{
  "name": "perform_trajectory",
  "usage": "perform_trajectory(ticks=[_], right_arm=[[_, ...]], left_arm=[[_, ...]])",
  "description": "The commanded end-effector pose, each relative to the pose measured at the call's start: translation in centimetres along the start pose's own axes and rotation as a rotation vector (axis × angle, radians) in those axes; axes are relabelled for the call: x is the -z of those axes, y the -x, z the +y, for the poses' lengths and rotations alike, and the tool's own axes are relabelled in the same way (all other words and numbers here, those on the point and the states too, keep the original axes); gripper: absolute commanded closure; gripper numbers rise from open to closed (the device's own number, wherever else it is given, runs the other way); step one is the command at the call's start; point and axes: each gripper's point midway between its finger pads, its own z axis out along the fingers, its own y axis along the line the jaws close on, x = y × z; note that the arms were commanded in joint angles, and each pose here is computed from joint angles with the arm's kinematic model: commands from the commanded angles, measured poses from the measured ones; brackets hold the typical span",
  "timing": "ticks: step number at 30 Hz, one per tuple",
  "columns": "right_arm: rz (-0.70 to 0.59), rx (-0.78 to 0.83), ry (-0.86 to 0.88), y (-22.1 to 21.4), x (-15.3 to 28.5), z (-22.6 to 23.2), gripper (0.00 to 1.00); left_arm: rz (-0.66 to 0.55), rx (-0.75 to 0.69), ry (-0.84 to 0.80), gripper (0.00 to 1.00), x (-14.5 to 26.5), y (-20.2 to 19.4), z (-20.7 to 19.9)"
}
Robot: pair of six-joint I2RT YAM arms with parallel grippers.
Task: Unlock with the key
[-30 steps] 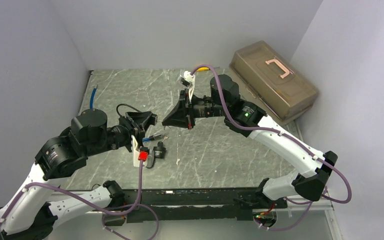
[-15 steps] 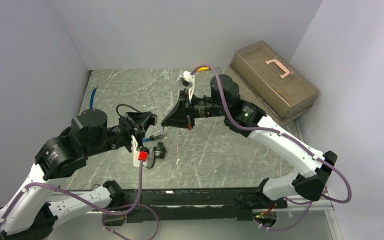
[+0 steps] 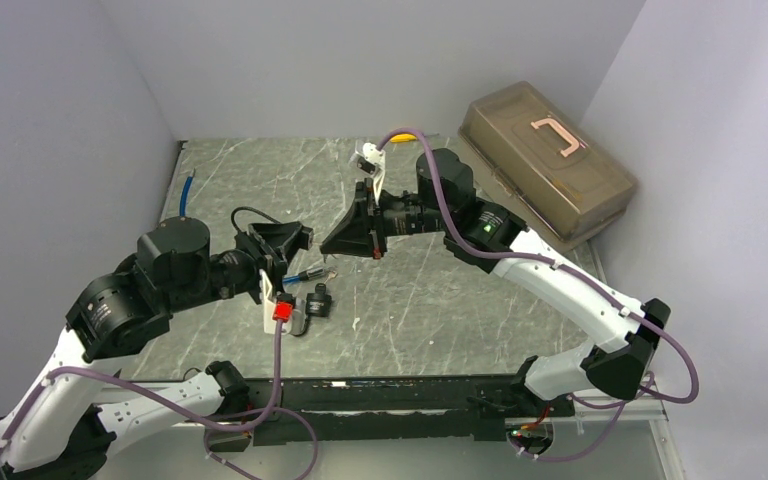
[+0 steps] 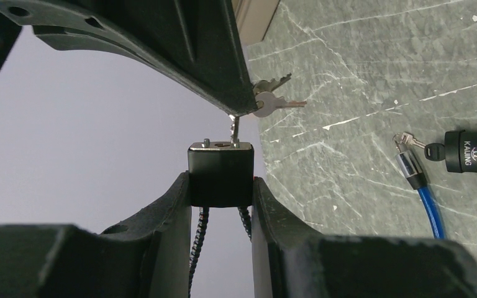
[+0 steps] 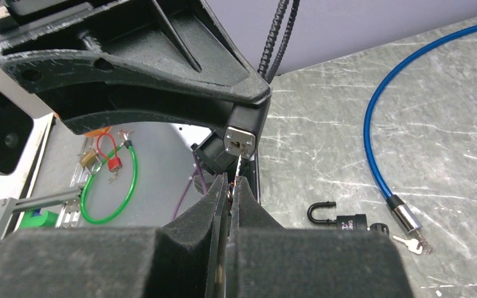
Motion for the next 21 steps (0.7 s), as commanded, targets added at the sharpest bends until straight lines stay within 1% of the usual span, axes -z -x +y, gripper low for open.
perform_trajectory(ticks=[1,12,21], right_arm=[[-0.052,0.038,0.032,1.9,-0.1,0.6,1.0],[-0.063,0.058,0.034,2.1,0.5,1.2,1.0],[-0.07,0.067,0.043,2.5,0.8,1.7,1.0]], left_arm=[[-0.06,-0.011,0.076,1.0,1.2,1.5,2.3],[-0.043,-0.026,0.052,1.0,1.0,1.0,1.2],[-0.042,-0.024,0.048,1.0,0.9,0.9,1.1]])
